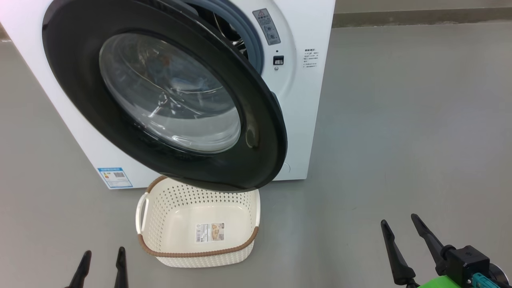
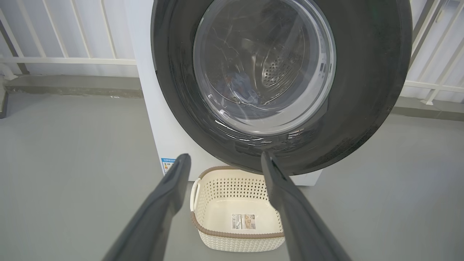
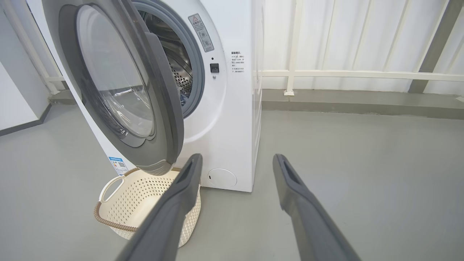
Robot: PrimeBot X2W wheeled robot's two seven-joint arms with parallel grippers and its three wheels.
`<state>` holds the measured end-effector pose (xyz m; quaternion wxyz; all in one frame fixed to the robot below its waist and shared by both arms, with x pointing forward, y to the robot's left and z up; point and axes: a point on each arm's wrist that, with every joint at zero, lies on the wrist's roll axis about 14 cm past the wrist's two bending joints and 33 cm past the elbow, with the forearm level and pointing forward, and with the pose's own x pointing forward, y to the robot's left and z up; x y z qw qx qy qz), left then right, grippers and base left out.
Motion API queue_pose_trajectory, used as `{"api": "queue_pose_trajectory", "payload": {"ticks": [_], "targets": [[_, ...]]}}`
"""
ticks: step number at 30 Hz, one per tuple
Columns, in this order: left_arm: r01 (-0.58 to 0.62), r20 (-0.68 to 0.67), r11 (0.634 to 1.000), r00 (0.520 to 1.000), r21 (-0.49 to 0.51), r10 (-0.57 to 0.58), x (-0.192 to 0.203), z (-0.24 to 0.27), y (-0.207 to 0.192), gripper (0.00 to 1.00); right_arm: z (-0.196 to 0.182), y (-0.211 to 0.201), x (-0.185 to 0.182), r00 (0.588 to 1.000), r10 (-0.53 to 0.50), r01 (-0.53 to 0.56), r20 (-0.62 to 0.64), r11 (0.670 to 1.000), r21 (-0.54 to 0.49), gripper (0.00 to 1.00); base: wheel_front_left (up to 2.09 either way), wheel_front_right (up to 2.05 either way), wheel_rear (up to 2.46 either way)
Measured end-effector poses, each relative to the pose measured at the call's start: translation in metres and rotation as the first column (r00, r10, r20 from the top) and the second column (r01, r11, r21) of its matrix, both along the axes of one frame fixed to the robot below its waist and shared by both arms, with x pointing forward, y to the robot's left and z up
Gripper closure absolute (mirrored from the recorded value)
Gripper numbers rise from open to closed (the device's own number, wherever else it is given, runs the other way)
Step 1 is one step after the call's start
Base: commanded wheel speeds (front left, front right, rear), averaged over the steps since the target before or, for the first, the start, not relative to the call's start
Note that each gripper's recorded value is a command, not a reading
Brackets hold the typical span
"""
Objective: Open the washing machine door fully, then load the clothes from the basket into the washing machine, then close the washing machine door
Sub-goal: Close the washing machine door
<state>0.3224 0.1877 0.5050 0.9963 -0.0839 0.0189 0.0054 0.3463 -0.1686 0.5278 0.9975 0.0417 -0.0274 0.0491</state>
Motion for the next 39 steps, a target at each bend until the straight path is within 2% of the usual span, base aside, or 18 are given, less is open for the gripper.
{"api": "queue_pose_trajectory", "payload": {"ticks": [23,24,25,26,39], "targets": [[0.017,-0.010,1.000,1.000,0.017,-0.017,0.003,-0.003,-0.007,0.00,-0.002,-0.002,-0.002,1.000,-0.009,0.009,-0.008,1.000,0.002,0.00,0.00,0.00,0.00],[0.018,-0.011,1.000,1.000,0.017,-0.018,0.003,-0.004,-0.007,0.00,-0.003,-0.003,-0.003,1.000,-0.010,0.010,-0.009,1.000,0.002,0.51,0.00,0.00,0.00],[0.020,-0.011,1.000,1.000,0.019,-0.020,0.003,-0.004,-0.007,0.00,-0.003,-0.003,-0.003,1.000,-0.011,0.011,-0.011,1.000,0.002,0.83,0.00,0.00,0.00],[0.022,-0.012,0.999,1.000,0.023,-0.022,0.003,-0.004,-0.008,0.00,-0.004,-0.003,-0.003,1.000,-0.011,0.011,-0.013,1.000,0.004,1.00,0.00,0.00,0.00],[0.008,-0.001,0.999,1.000,0.031,-0.008,0.006,-0.003,-0.006,0.00,-0.021,-0.006,-0.001,0.998,-0.021,0.021,-0.066,1.000,0.011,1.00,0.00,0.00,0.00]]}}
